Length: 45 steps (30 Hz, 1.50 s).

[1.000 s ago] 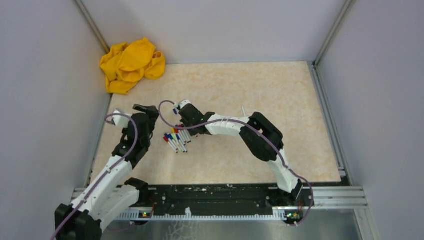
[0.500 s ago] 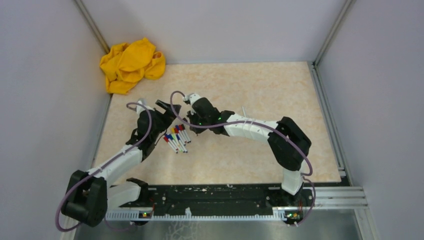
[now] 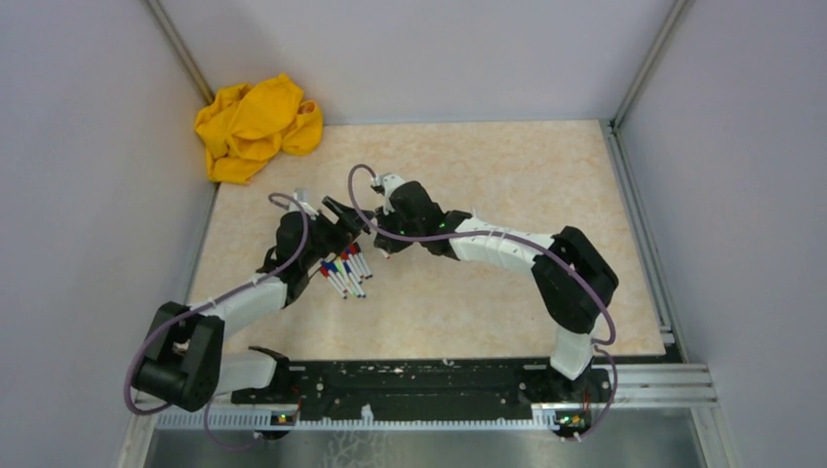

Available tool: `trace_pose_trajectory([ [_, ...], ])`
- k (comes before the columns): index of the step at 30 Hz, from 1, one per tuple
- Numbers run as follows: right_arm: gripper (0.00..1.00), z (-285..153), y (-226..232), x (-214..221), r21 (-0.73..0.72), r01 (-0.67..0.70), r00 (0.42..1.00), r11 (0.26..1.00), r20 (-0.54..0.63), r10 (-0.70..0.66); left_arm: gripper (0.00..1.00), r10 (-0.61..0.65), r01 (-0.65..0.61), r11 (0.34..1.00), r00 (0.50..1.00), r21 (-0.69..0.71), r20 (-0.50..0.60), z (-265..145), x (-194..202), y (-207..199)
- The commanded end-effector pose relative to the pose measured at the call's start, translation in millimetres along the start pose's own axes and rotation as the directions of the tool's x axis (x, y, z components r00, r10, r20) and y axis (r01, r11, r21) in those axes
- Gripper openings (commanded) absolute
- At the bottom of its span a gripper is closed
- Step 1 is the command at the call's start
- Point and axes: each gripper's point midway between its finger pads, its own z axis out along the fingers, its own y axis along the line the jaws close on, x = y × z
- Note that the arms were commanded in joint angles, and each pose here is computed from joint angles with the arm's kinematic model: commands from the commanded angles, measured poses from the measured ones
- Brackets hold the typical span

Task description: Open the pen caps

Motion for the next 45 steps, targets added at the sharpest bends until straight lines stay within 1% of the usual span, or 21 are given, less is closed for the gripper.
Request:
trace_pose_trajectory([
  [1,0.0,-21.5,11.1,-41.8,-0.057,-0.002,0.992,0.998,0.124,0.009,0.87,-0.016,0.02,0.995,0.999,0.1,-0.047,1.1,3.3,-25.0],
  [6,0.0,-22.0,11.1,-42.2,-0.065,-0.001,0.993,0.998,0.122,0.009,0.73,-0.02,0.027,0.993,0.998,0.117,-0.066,5.1,6.2,-27.9],
  [10,0.0,-24.4,12.0,-42.8,-0.071,0.002,0.992,0.997,0.122,0.006,0.67,-0.022,0.032,0.992,0.996,0.123,-0.084,8.8,9.5,-28.2],
  [12,0.0,-26.1,12.4,-42.3,-0.074,0.004,0.992,0.997,0.123,0.005,0.61,-0.018,0.029,0.992,0.996,0.124,-0.084,9.4,9.8,-27.9],
  [16,0.0,-27.2,9.1,-39.2,-0.069,-0.001,0.993,0.998,0.118,0.009,0.39,-0.008,0.021,0.991,0.995,0.132,-0.101,10.8,12.5,-28.2],
  [20,0.0,-27.9,6.9,-35.4,-0.066,-0.002,0.994,0.998,0.112,0.009,0.21,-0.003,0.017,0.992,0.994,0.122,-0.108,11.9,13.8,-26.2],
  [23,0.0,-29.1,5.7,-34.6,-0.067,0.0,0.994,0.998,0.113,0.008,0.0,0.009,0.006,0.993,0.993,0.12,-0.12,14.0,15.4,-26.4],
  [26,0.0,-28.8,7.6,-35.7,-0.077,0.003,0.993,0.997,0.116,0.005,0.0,0.005,0.011,0.993,0.992,0.118,-0.127,13.9,16.6,-26.3],
  [27,0.02,-28.4,7.7,-35.9,-0.077,0.004,0.993,0.997,0.116,0.005,0.0,0.004,0.012,0.993,0.992,0.12,-0.128,13.6,16.9,-26.8],
  [29,0.15,-27.0,7.7,-36.0,-0.079,0.007,0.993,0.997,0.114,0.003,0.0,0.003,0.013,0.993,0.992,0.12,-0.129,13.3,16.7,-28.6],
  [30,0.2,-26.0,7.8,-36.3,-0.079,0.007,0.994,0.997,0.113,0.002,0.0,0.004,0.012,0.992,0.992,0.122,-0.13,12.9,16.6,-29.9],
  [32,0.25,-24.1,8.4,-36.9,-0.081,0.008,0.994,0.997,0.112,0.001,0.0,0.004,0.013,0.992,0.991,0.124,-0.134,12.8,17.0,-32.0],
  [34,0.28,-21.1,7.7,-37.5,-0.08,0.007,0.994,0.997,0.11,0.002,0.0,0.002,0.016,0.991,0.99,0.13,-0.14,12.7,18.2,-33.9],
  [38,0.28,-15.5,5.7,-37.0,-0.072,0.004,0.994,0.997,0.108,0.004,0.0,-0.002,0.023,0.99,0.989,0.142,-0.145,12.5,19.5,-38.0],
  [41,0.26,-12.4,2.7,-38.8,-0.056,0.006,0.994,0.998,0.11,0.0,0.0,-0.001,0.023,0.99,0.988,0.138,-0.154,13.5,22.2,-37.9],
  [42,0.24,-11.9,2.4,-41.2,-0.053,0.007,0.994,0.999,0.113,-0.001,0.0,-0.003,0.025,0.991,0.988,0.135,-0.156,13.9,23.0,-37.1],
  [43,0.14,-9.8,1.6,-41.5,-0.05,0.01,0.994,0.999,0.112,-0.004,0.0,-0.005,0.026,0.991,0.987,0.131,-0.158,14.5,24.2,-35.9],
  [44,0.0,-8.5,0.9,-41.9,-0.045,0.01,0.994,0.999,0.109,-0.005,0.0,-0.005,0.026,0.992,0.987,0.126,-0.159,15.1,25.4,-34.9],
  [45,0.0,-6.9,-1.1,-40.9,-0.037,0.011,0.994,0.999,0.105,-0.007,0.0,-0.007,0.025,0.993,0.988,0.114,-0.153,16.0,25.1,-32.0],
])
